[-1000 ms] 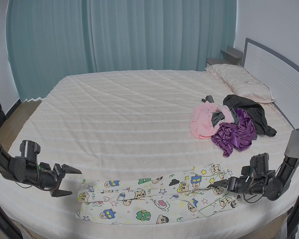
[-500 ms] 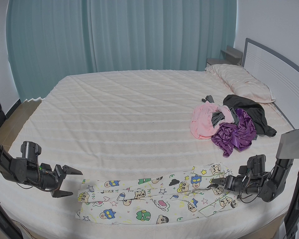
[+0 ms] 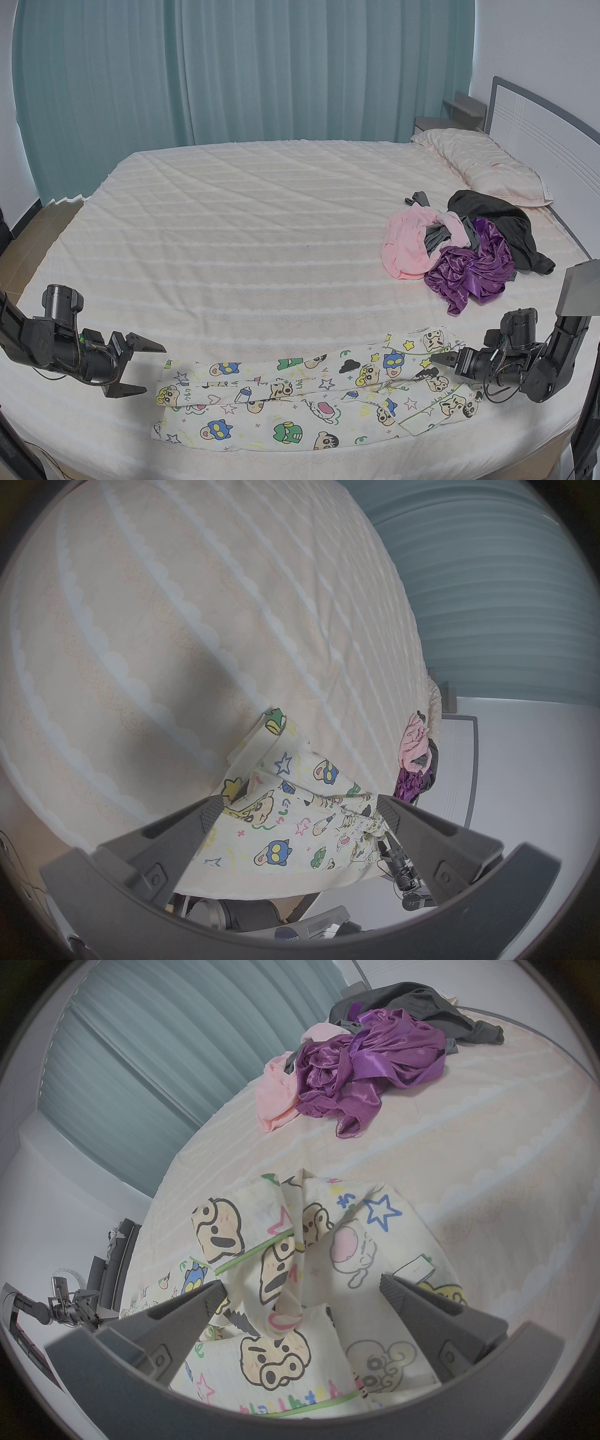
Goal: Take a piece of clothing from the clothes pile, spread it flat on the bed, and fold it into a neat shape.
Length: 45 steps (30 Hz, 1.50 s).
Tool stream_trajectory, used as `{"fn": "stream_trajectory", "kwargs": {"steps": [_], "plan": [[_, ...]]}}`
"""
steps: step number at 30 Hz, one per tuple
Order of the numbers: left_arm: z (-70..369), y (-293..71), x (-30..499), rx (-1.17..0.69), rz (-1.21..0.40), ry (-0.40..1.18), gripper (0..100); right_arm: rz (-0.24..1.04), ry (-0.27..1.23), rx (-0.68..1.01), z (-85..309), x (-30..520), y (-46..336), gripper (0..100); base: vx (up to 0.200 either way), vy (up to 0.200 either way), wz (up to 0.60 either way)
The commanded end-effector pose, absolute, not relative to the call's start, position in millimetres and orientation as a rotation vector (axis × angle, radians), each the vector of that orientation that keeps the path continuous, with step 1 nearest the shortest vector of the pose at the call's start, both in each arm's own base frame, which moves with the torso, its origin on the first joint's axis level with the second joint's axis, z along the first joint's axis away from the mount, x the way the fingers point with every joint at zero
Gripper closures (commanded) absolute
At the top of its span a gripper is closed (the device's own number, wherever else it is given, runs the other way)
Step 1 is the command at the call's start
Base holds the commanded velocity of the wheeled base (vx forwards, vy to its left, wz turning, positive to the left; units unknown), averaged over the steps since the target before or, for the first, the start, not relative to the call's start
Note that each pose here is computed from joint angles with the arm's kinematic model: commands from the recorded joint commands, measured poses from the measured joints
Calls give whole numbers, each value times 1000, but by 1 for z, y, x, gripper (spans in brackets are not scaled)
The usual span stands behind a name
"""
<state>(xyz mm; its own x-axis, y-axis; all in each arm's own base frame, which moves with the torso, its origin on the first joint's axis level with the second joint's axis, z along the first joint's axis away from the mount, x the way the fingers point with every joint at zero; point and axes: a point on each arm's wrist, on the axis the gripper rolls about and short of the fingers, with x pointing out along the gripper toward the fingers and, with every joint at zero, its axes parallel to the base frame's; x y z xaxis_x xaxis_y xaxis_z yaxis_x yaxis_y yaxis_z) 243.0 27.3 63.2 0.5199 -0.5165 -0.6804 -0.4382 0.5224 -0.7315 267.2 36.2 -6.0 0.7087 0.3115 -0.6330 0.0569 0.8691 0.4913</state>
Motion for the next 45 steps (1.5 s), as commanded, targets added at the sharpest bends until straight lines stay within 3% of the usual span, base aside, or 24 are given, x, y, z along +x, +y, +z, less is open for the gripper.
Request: {"fn": "stream_trajectory", "kwargs": {"steps": [1, 29, 40, 41, 45], "plan": [[62, 27, 243, -1080, -57, 1085, 0, 139, 772, 514, -4, 266, 33, 0, 0, 0, 0], [62, 28, 244, -1079, -57, 1086, 0, 138, 782, 471, -3, 257, 28, 0, 0, 0, 0], [62, 28, 244, -1079, -57, 1086, 0, 198, 811, 441, -26, 284, 52, 0, 0, 0, 0], [62, 28, 244, -1078, -58, 1085, 0, 197, 807, 443, -27, 285, 52, 100, 0, 0, 0], [62, 28, 244, -1079, -57, 1086, 0, 191, 790, 455, -24, 285, 50, 100, 0, 0, 0]]}}
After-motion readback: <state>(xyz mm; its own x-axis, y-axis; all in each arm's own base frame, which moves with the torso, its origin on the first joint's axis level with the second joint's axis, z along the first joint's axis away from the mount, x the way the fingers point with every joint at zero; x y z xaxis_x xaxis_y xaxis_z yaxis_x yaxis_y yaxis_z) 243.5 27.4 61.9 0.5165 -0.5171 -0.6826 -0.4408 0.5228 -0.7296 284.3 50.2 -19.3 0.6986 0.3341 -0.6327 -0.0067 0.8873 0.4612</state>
